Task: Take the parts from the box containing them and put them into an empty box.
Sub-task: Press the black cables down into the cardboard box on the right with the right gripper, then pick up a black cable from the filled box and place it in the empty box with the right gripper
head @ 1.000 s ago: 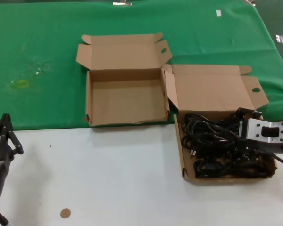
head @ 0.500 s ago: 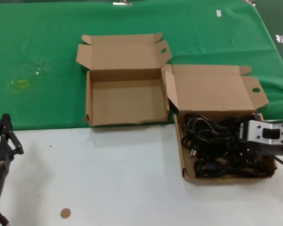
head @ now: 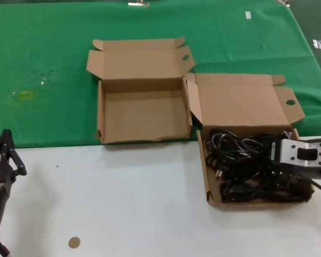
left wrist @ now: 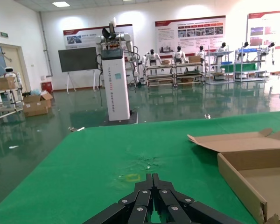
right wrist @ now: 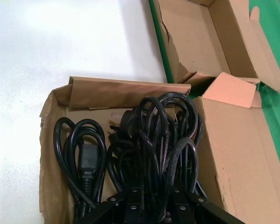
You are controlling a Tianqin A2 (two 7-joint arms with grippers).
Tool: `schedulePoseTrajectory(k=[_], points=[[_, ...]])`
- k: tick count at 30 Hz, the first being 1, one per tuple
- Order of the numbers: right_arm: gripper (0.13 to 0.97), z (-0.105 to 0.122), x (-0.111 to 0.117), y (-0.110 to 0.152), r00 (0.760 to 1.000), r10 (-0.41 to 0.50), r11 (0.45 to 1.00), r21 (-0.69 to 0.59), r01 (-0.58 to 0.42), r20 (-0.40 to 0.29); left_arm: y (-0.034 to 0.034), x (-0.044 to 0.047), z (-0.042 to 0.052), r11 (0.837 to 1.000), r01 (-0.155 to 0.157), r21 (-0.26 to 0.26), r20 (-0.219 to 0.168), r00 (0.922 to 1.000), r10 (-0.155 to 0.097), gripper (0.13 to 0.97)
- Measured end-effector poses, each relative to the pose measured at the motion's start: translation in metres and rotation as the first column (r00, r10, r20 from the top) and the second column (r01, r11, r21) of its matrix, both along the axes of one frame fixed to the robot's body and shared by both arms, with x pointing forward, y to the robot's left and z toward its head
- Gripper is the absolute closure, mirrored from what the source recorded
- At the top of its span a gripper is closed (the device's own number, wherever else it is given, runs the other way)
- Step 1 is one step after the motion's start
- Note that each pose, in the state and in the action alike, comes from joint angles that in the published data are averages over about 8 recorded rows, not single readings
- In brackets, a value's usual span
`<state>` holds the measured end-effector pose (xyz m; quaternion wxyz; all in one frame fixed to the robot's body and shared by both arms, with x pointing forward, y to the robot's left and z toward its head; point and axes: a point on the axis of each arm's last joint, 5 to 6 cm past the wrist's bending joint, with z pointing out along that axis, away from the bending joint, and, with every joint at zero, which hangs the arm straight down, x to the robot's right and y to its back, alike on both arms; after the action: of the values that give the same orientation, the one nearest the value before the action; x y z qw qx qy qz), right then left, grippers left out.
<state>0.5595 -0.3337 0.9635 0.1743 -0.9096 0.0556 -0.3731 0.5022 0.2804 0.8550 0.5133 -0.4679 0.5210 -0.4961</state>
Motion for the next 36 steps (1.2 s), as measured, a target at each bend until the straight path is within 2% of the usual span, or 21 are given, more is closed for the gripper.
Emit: schedulePoseTrajectory(k=[9, 18, 27, 36], points=[[0.88, 0.014, 0.0, -0.002, 1.0, 0.007, 1.0, 0.009, -0.007, 0.011, 0.0, 0.0, 0.0, 1.0, 0.0, 0.0, 0.0, 1.0, 0.0, 0.945], [0.882, 0.04, 0.012, 0.009, 0.997, 0.012, 0.999, 0.04, -0.015, 0.072, 0.0, 0.0, 0.0, 1.0, 0.0, 0.0, 0.0, 1.0, 0.0, 0.945], [0.882, 0.057, 0.036, 0.048, 0.988, 0.05, 0.996, 0.066, -0.06, 0.145, 0.0, 0.0, 0.0, 1.0, 0.0, 0.0, 0.0, 1.0, 0.0, 0.945], [0.883, 0.064, 0.06, 0.1, 0.977, 0.108, 0.989, 0.078, -0.124, 0.186, 0.0, 0.0, 0.0, 1.0, 0.0, 0.0, 0.0, 1.0, 0.0, 0.945]])
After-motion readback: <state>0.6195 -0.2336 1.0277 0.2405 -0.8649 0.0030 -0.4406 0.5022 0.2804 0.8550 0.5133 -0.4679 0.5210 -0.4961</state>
